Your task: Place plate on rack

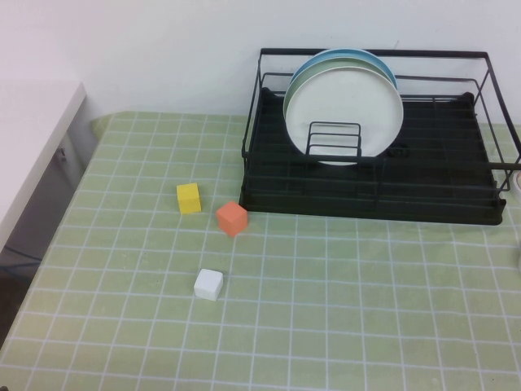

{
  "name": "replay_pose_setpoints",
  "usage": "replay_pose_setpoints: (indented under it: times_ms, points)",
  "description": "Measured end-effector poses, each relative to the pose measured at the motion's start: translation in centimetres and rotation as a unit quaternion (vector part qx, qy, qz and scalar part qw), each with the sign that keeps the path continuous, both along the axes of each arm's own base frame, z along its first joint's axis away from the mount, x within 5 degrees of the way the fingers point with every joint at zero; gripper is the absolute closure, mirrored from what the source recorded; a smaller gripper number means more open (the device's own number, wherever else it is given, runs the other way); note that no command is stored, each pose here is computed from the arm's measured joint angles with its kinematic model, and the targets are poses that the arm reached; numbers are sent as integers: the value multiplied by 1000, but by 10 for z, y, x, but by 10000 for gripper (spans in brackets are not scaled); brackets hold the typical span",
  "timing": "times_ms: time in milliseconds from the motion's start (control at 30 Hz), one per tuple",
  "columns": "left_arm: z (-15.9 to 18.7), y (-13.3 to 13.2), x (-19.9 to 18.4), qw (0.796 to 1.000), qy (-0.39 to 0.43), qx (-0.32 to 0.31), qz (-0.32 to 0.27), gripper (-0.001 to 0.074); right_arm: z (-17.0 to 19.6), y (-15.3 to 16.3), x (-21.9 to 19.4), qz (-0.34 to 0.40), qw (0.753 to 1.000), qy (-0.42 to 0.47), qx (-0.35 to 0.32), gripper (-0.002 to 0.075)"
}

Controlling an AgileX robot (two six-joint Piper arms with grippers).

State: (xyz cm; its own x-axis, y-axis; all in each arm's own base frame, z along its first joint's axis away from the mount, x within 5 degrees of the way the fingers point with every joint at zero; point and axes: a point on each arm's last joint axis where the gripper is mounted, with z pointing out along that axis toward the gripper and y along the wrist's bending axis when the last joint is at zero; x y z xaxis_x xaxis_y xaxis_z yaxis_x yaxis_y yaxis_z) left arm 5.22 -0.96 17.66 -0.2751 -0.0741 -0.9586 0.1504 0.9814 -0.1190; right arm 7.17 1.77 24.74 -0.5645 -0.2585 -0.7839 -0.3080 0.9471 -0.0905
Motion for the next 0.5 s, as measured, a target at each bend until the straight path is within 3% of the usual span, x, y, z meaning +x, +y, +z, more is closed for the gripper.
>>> replay_pose_setpoints:
  times_ms: [500]
  points:
    - [0, 0, 0, 1000, 0, 0, -2, 736, 0, 0, 0, 0, 1000, 0, 0, 726]
